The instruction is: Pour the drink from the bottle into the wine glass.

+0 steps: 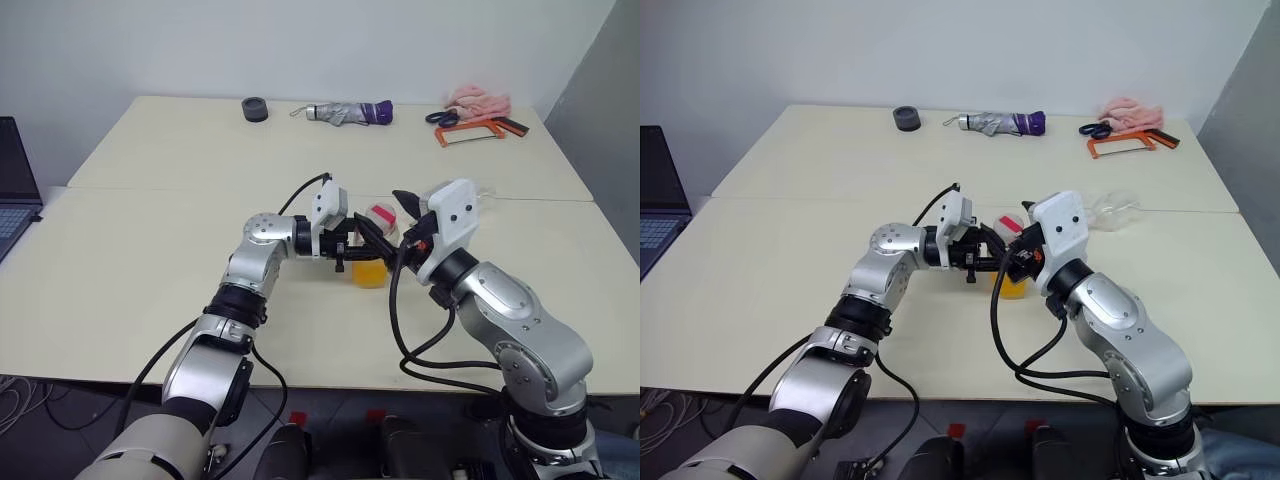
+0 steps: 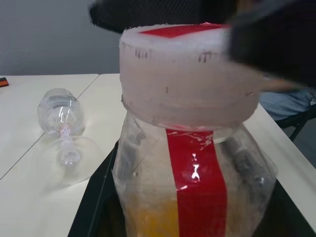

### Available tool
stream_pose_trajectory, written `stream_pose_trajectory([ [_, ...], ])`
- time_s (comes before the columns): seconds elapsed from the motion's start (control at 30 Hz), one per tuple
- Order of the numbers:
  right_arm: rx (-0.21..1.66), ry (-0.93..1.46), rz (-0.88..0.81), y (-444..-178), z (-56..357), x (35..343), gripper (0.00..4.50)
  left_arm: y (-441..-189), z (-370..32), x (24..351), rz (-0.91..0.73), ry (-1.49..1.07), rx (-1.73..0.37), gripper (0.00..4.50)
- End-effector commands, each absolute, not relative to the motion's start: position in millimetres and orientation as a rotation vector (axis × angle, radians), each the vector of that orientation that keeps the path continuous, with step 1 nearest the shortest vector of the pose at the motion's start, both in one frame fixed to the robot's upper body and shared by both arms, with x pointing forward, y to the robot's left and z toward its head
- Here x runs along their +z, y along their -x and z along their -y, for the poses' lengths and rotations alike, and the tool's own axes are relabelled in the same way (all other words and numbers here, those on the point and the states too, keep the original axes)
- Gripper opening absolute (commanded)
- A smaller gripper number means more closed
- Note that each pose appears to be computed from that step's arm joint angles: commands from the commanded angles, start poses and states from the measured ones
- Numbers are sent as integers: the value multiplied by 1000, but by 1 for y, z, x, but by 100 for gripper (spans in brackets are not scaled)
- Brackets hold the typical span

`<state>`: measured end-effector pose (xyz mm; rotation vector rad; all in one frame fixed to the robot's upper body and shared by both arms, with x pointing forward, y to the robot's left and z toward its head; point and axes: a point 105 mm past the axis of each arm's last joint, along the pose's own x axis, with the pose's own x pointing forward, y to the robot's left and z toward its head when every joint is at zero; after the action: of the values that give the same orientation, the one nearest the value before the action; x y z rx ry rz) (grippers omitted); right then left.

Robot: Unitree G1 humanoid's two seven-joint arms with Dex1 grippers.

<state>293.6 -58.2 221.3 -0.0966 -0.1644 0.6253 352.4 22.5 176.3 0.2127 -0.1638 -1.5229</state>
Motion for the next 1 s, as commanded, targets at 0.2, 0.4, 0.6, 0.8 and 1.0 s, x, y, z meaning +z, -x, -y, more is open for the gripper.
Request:
stream_pose_trajectory([
  [0.2, 754, 106, 166, -285, 48, 221, 188, -352, -21, 196, 240, -250, -1528, 177],
  [0.4, 1109, 242, 182, -281, 56, 235, 188, -347, -23, 196, 226, -259, -1583, 177],
  [0.6, 1280, 320, 66, -296, 80, 246, 188, -341, -26, 198, 213, -279, -1638, 176],
  [0.8, 1072, 276, 204, -299, 94, 257, 325, -349, -24, 201, 222, -251, -1564, 176],
  [1.0, 921, 213, 288, -271, 83, 262, 450, -353, -24, 199, 226, -253, -1532, 176],
])
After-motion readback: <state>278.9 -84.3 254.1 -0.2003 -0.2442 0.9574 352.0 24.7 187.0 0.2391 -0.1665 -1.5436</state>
